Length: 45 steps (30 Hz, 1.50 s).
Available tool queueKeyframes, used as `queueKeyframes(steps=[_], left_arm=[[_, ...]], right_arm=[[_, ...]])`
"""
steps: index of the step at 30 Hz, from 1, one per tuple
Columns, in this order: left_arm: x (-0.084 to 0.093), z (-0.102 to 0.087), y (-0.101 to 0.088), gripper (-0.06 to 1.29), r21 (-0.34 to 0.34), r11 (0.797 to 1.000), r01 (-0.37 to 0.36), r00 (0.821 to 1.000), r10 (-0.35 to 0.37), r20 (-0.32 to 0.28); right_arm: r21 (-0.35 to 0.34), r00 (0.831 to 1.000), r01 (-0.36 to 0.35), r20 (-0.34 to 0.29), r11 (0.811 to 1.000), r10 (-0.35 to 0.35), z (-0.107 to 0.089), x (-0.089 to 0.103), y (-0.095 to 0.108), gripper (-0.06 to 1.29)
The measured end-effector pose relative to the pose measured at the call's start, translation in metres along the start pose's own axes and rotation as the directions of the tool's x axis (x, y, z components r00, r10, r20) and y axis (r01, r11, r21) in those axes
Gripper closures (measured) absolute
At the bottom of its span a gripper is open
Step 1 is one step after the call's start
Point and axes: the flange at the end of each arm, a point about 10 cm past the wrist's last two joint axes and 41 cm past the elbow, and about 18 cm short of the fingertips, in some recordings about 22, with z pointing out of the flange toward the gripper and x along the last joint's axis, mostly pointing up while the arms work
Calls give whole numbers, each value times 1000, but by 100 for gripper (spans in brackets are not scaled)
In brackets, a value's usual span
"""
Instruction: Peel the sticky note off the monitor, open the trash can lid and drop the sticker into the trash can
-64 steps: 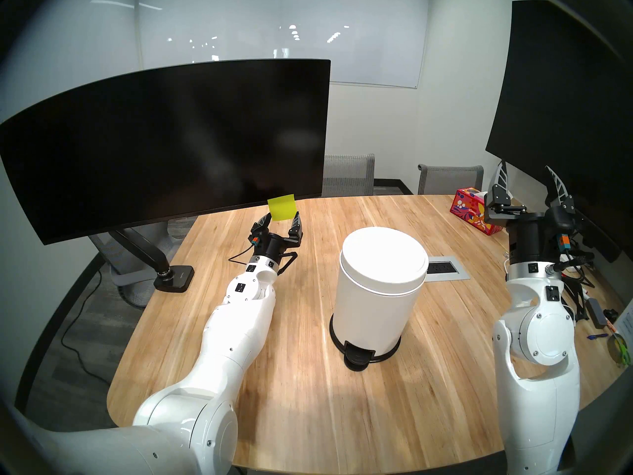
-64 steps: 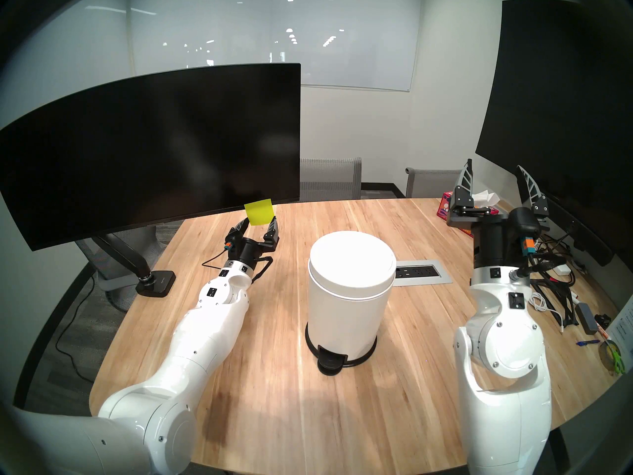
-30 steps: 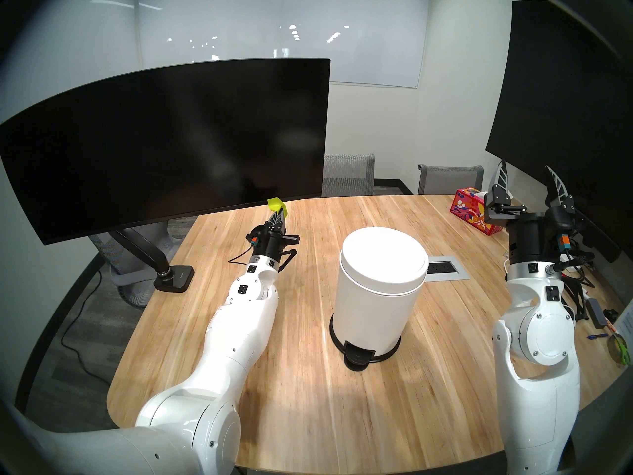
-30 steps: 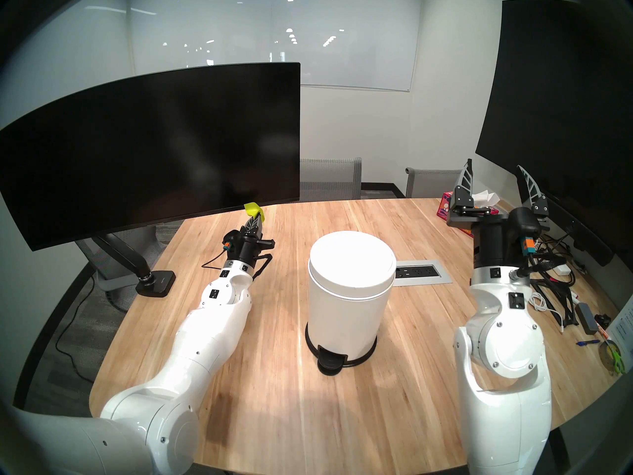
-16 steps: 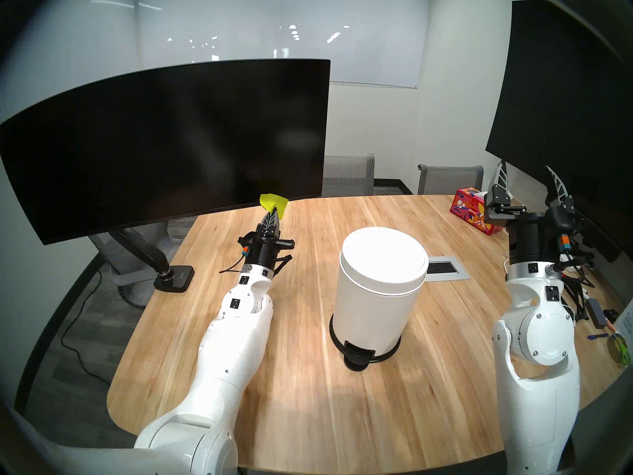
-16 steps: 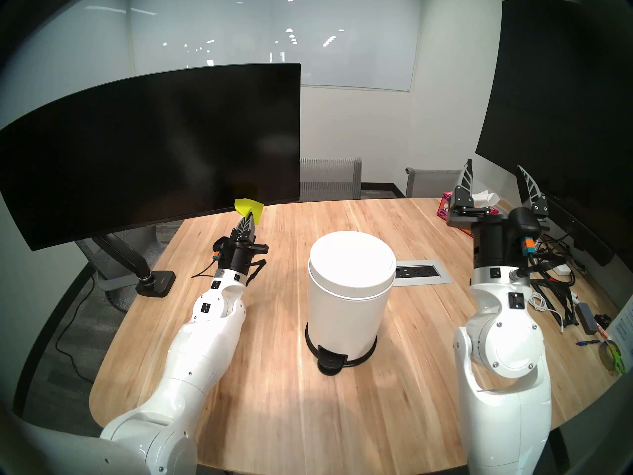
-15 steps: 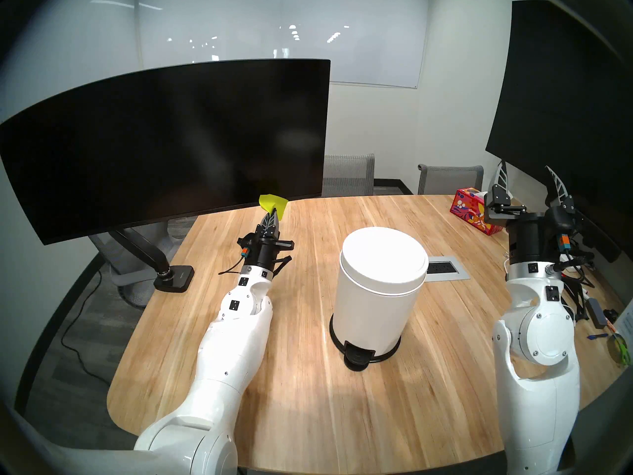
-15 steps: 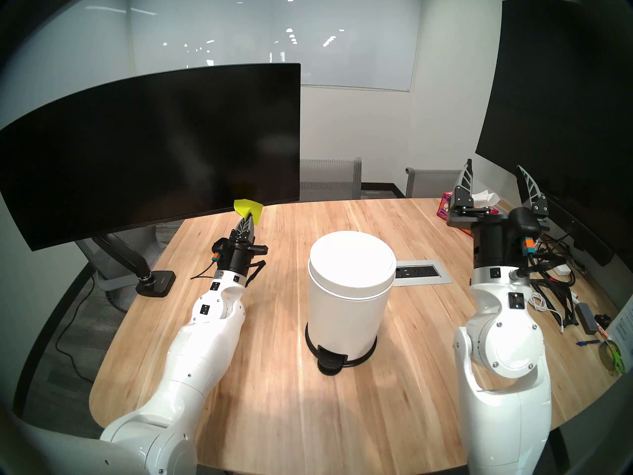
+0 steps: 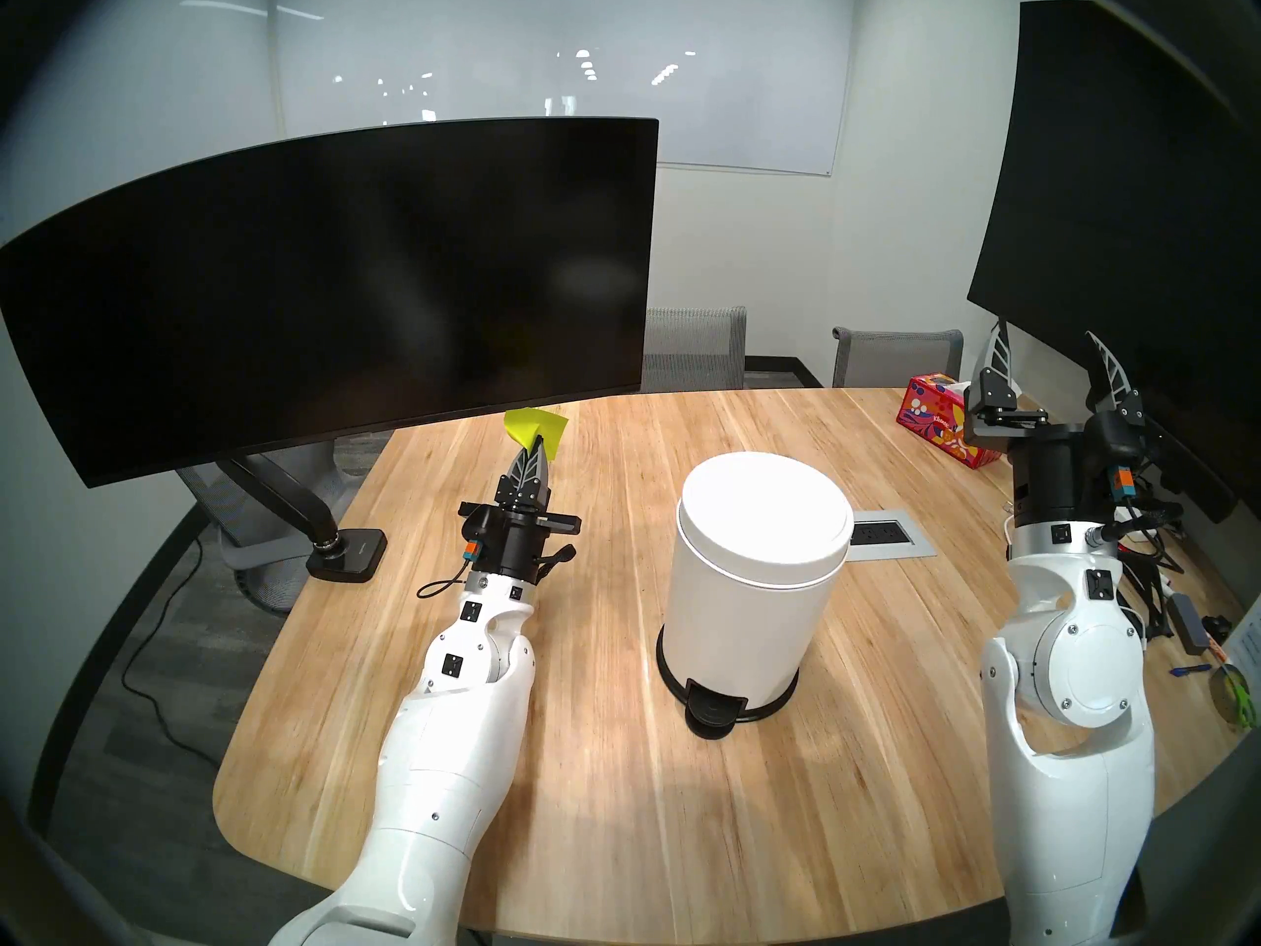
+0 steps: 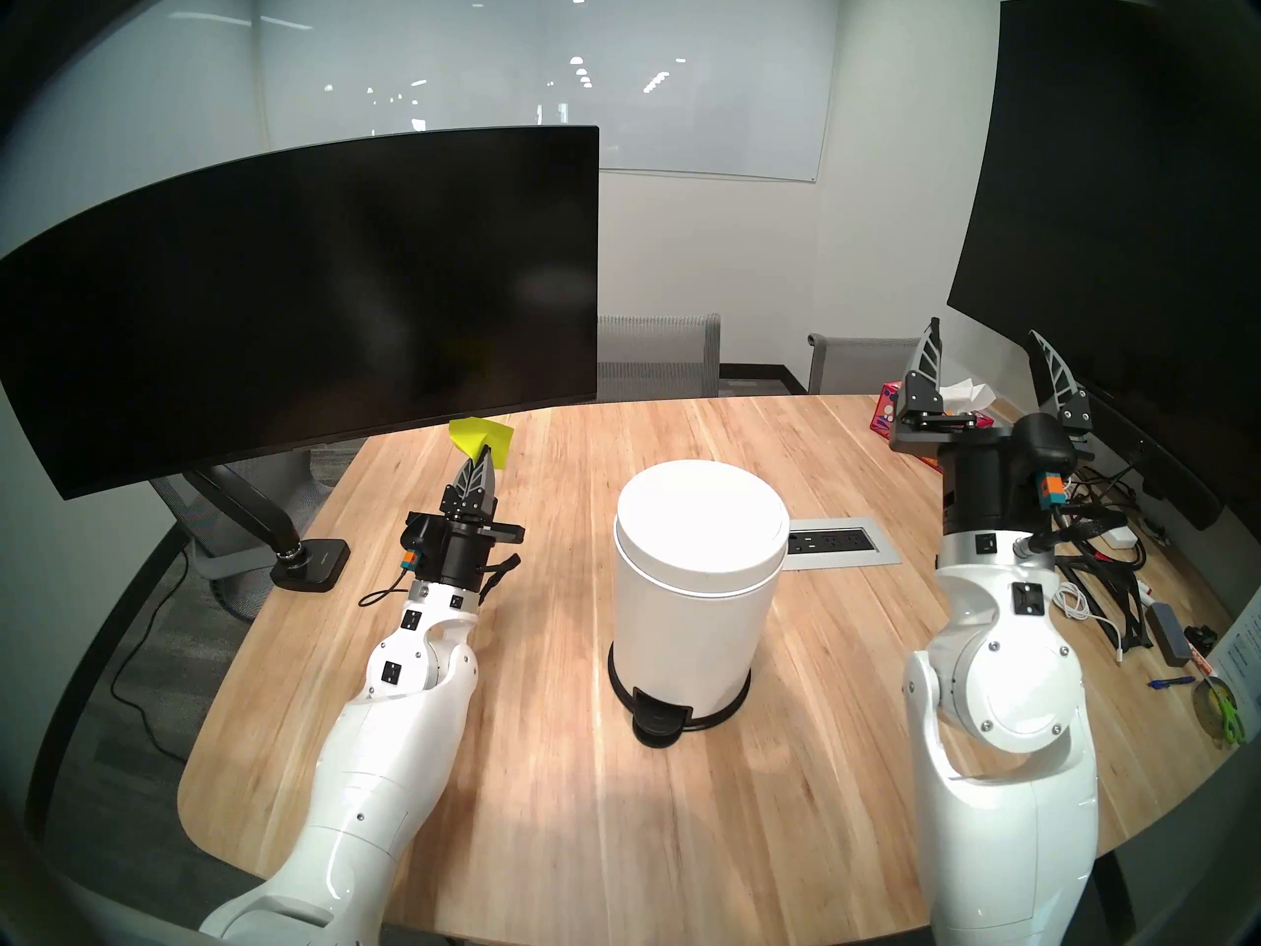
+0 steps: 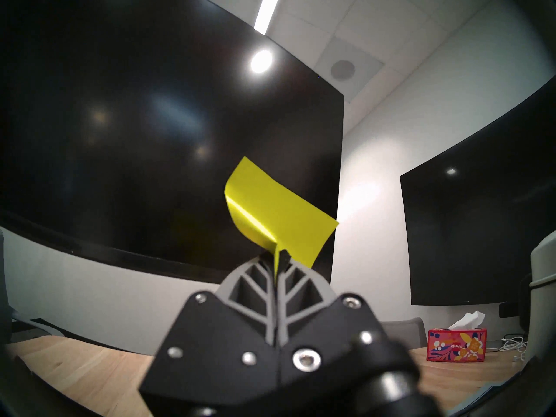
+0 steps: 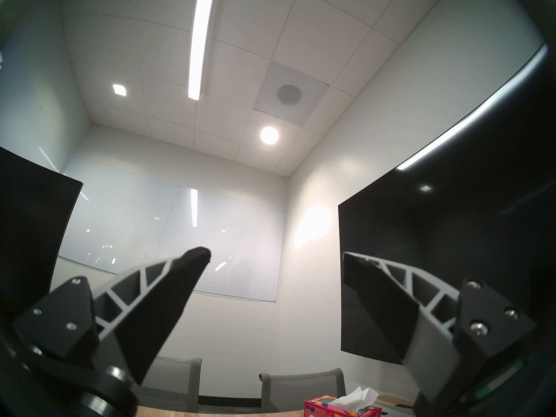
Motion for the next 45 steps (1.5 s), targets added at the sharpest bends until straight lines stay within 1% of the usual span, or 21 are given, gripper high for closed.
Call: queueKeyframes(steps=[3,9,11,13,21,26,35,38,41,43,45], left_arm=[[11,-1,4,125,-13,1000,-7,999,7,-47],[31,-6,5,125,-22,999,-24,993,22,-116],[40,-8,3,125,-20,999,-36,989,33,-143],[45,-10,1,125,-18,999,-44,987,41,-158],[75,-22,-7,125,-7,997,-81,970,78,-230],[89,-29,-5,125,-8,996,-86,963,81,-256],[115,-41,7,125,-26,997,-79,956,68,-286],[122,-45,8,125,-28,997,-76,957,65,-281],[132,-49,5,125,-21,997,-79,960,70,-271],[136,-51,4,125,-16,997,-79,961,72,-266],[143,-53,2,125,-9,997,-79,964,74,-255]], right_arm=[[0,1000,0,1,1000,0,0,-1,0,2],[0,1000,1,3,1000,-1,0,-1,0,2],[0,1000,1,3,1000,-1,0,-1,0,2],[0,1000,1,3,1000,-1,0,-1,0,2],[0,1000,1,4,1000,-1,0,-2,0,2],[0,1000,1,4,1000,-1,0,-2,0,2],[3,1000,-1,3,1000,1,0,-2,-1,2],[10,1000,-5,3,1000,5,-2,0,-3,2],[26,1000,-14,3,1000,14,-5,3,-5,2],[32,1000,-20,1,999,20,-7,5,-6,2],[43,1000,-29,-8,999,29,-10,12,-7,2]])
